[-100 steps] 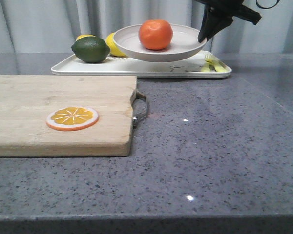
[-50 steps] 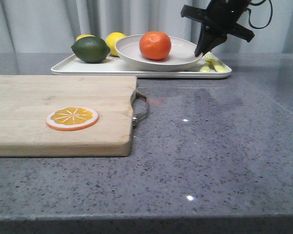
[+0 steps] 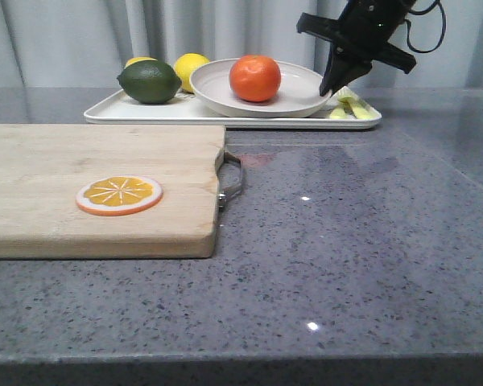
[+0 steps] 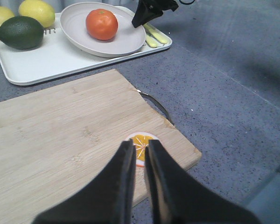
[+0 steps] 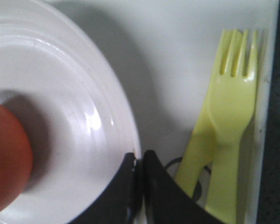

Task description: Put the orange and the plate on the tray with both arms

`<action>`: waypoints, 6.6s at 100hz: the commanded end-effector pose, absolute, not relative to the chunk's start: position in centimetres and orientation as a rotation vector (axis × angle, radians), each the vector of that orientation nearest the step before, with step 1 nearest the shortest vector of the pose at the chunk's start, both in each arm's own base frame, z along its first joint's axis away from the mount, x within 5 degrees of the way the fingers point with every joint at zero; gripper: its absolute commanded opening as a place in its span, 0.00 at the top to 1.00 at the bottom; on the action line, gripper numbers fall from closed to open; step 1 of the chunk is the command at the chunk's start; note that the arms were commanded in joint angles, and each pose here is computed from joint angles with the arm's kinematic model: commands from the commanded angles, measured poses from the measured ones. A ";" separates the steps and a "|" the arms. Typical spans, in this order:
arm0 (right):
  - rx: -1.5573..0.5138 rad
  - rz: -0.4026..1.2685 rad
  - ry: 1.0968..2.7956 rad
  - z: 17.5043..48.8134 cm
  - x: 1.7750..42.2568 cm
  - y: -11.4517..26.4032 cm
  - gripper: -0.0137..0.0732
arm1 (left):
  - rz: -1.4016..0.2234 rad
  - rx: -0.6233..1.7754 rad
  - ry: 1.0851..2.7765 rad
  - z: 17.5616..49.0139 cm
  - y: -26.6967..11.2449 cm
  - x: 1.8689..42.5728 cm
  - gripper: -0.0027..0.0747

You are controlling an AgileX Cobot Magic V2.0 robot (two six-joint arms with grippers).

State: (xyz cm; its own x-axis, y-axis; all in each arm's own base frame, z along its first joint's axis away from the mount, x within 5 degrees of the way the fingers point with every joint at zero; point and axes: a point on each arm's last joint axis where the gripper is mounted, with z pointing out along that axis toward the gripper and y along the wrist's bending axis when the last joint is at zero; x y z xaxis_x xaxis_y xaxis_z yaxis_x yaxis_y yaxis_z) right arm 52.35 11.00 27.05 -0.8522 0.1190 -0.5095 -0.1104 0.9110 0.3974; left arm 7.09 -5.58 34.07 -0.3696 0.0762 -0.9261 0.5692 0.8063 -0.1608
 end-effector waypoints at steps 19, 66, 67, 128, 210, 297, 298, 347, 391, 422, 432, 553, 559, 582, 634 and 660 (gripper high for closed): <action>-0.003 0.606 2.377 32.1 51.4 10.7 0.87 | -0.594 0.440 1.821 35.4 -5.6 7.3 0.91; -0.018 0.610 2.321 34.0 51.1 10.7 0.67 | -0.594 0.440 1.821 35.4 -5.6 7.3 0.91; -0.019 0.610 2.321 34.1 51.1 10.7 0.67 | -0.594 0.440 1.821 35.4 -5.6 7.3 0.91; -0.122 0.569 2.308 39.5 47.8 10.3 0.92 | -0.596 0.439 1.821 35.4 -5.6 7.3 0.91; -0.232 0.506 2.111 51.5 37.0 11.1 0.92 | -0.596 0.438 1.818 35.5 -5.6 7.3 0.91; -0.292 0.376 2.084 51.1 22.6 7.9 0.92 | -0.596 0.439 1.820 35.4 -5.6 7.3 0.91; -0.291 0.377 2.076 51.1 22.1 7.8 0.92 | -0.596 0.439 1.820 35.4 -5.6 7.3 0.91; -0.210 0.378 1.908 41.1 11.9 4.4 0.92 | -0.598 0.440 1.820 35.4 -5.6 7.3 0.91; -0.194 0.364 1.775 34.7 5.6 2.3 0.92 | -0.612 0.431 1.737 35.7 -4.5 5.3 0.91; -0.191 0.365 1.756 33.7 4.8 2.1 0.92 | -0.627 0.420 1.667 34.2 -3.3 3.1 0.91; -0.192 0.365 1.758 33.7 4.8 2.1 0.92 | -0.628 0.419 1.662 34.1 -3.2 3.0 0.91; -0.192 0.365 1.758 33.7 4.8 2.1 0.92 | -0.458 0.364 1.437 32.5 -2.7 4.5 0.91; -0.192 0.365 1.758 33.7 4.8 2.1 0.92 | -0.430 0.316 1.376 32.0 -2.5 4.7 0.91; -0.192 0.365 1.758 33.7 4.8 2.1 0.92 | -0.248 0.158 1.383 28.6 -1.4 4.9 0.91; -0.192 0.365 1.759 33.7 4.8 2.1 0.92 | -0.042 -0.050 1.489 20.9 0.0 5.4 0.91; -0.192 0.365 1.759 33.7 4.8 2.1 0.92 | -0.047 -0.046 1.559 20.3 0.0 5.4 0.93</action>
State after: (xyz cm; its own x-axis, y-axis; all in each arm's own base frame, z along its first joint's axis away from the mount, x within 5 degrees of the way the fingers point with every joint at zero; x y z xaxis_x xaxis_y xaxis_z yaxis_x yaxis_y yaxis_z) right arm 4.70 2.22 32.20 -0.3133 0.0510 -0.9483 -0.3210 0.9341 0.1563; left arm 5.58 -0.11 19.73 -0.0819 -0.0499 -0.9954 0.0047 0.9987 -0.0505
